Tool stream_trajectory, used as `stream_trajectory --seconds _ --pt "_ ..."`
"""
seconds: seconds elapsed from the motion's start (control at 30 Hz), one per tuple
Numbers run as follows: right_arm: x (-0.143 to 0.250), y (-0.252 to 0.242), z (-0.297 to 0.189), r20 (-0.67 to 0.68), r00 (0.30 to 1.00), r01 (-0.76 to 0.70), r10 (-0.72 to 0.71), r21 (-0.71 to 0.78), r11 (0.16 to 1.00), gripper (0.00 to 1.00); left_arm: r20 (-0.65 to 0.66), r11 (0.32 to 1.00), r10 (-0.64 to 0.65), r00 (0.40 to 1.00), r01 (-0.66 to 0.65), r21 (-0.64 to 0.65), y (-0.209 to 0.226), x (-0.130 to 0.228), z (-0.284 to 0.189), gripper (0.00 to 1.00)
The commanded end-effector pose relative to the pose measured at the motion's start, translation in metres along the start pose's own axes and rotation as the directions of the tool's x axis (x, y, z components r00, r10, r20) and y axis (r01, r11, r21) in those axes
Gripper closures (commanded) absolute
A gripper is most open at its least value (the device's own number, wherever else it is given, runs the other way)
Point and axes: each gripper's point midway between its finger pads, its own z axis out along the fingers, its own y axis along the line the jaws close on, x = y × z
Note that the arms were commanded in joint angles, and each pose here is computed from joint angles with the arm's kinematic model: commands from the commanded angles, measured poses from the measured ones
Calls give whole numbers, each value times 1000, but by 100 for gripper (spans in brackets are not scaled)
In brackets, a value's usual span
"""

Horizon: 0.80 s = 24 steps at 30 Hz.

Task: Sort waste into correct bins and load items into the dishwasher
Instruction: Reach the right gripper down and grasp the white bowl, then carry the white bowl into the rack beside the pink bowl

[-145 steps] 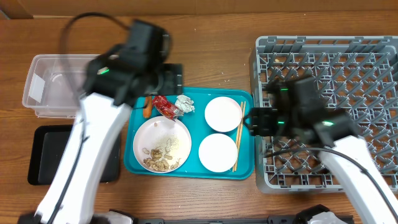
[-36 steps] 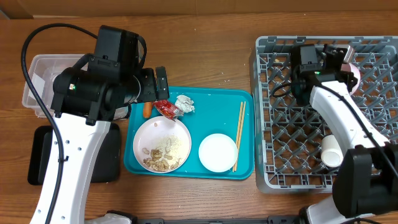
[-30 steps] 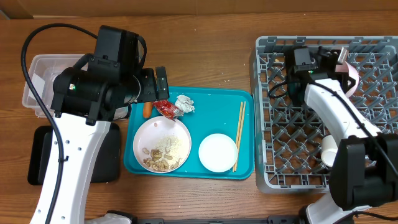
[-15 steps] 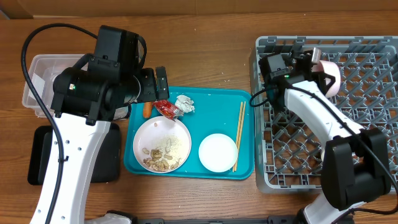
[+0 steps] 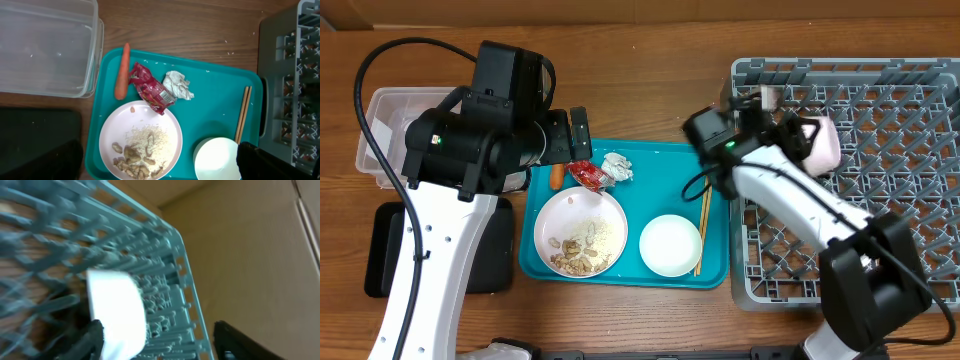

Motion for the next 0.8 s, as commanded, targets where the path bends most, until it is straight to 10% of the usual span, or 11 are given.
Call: stream_trajectory --seconds 0.0,0.17,0.4,0.77 --pt "-19 -12 -35 72 991 -103 111 -108 989 24 13 1000 -12 1000 12 -8 1 -5 -1 0" --pt "-17 28 -100 26 986 -118 163 -572 811 24 13 1000 -12 1000 12 -8 1 -5 -1 0" --pt "21 82 -186 -125 992 -112 -27 -951 290 34 13 1000 -12 1000 12 -8 1 -5 -1 0" --pt "114 148 -166 -200 935 -113 -292 -950 291 36 13 1000 -12 1000 12 -8 1 -5 -1 0"
